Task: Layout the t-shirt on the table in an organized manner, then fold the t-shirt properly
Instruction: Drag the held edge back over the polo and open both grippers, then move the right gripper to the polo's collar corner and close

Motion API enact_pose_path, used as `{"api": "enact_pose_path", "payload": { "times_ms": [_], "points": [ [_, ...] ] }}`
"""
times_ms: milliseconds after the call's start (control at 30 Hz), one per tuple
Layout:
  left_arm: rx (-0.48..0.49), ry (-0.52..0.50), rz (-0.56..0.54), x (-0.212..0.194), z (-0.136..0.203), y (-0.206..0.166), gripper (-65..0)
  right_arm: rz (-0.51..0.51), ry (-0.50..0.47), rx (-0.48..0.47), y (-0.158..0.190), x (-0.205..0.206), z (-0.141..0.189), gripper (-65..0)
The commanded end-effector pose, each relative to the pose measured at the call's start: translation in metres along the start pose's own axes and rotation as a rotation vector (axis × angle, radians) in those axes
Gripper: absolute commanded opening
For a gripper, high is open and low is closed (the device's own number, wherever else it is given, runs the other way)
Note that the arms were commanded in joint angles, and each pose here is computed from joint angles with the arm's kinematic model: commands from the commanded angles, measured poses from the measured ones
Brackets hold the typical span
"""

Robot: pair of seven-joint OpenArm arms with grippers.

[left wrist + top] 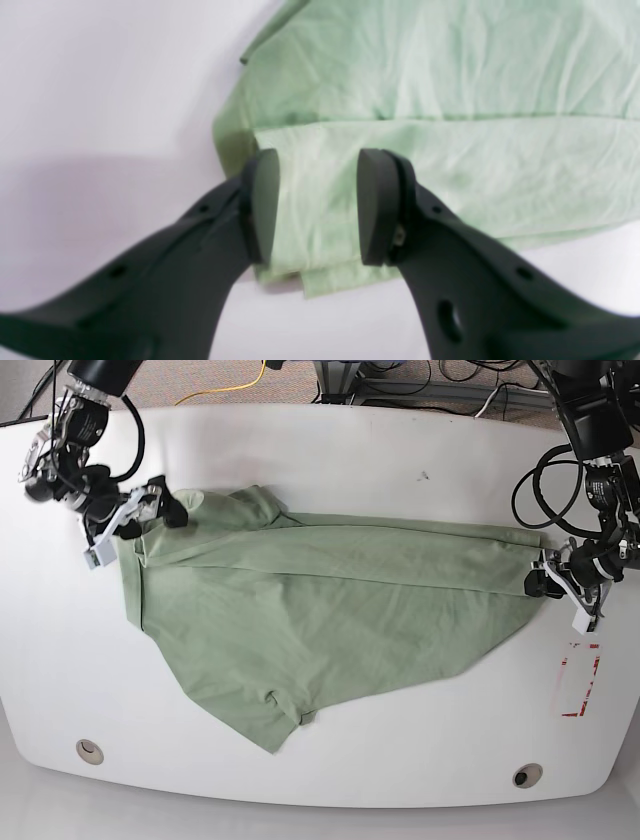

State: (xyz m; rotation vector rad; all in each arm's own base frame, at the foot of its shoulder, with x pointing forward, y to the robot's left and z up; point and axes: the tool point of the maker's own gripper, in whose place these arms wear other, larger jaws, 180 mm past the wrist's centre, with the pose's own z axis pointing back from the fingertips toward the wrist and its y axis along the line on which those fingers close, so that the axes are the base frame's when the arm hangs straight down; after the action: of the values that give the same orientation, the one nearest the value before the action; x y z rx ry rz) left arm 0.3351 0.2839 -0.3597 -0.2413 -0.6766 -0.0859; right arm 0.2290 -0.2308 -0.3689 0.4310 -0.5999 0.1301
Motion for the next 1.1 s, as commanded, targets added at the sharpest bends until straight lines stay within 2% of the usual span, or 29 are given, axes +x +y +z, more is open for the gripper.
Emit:
{"api": "enact_pose_path", "payload": {
  "times_ms": [0,333,567,700,900,1067],
  "points": [
    [0.037,-0.102,-0.074,0.041,0.023,0.008,-41.1,0.019,-0.009,-0.009,0.003,-0.004,0.009,-2.2],
    [0.095,-0.207,-0.140,0.065,0.057,0.007,-41.1,-0.102,-0.026,0.023,-0.002,-0.029,-0.005,-2.2],
    [0.105,-0.241,-0.179,0.075,0.067,0.000,-41.1,-0.161,-0.019,0.040,-0.011,-0.033,-0.016,-2.2],
    [0.106,-0.244,-0.182,0.076,0.068,0.000,-41.1,-0.166,-0.019,0.051,-0.008,-0.033,-0.019,-2.2],
    [0.106,-0.244,-0.182,0.076,0.068,0.000,-41.1,-0.136,0.031,0.112,0.013,-0.038,-0.032,-2.2],
    [0.106,-0.244,-0.181,0.075,0.068,0.000,-41.1,-0.156,0.002,0.166,0.030,-0.036,-0.036,-2.4]
  ]
}}
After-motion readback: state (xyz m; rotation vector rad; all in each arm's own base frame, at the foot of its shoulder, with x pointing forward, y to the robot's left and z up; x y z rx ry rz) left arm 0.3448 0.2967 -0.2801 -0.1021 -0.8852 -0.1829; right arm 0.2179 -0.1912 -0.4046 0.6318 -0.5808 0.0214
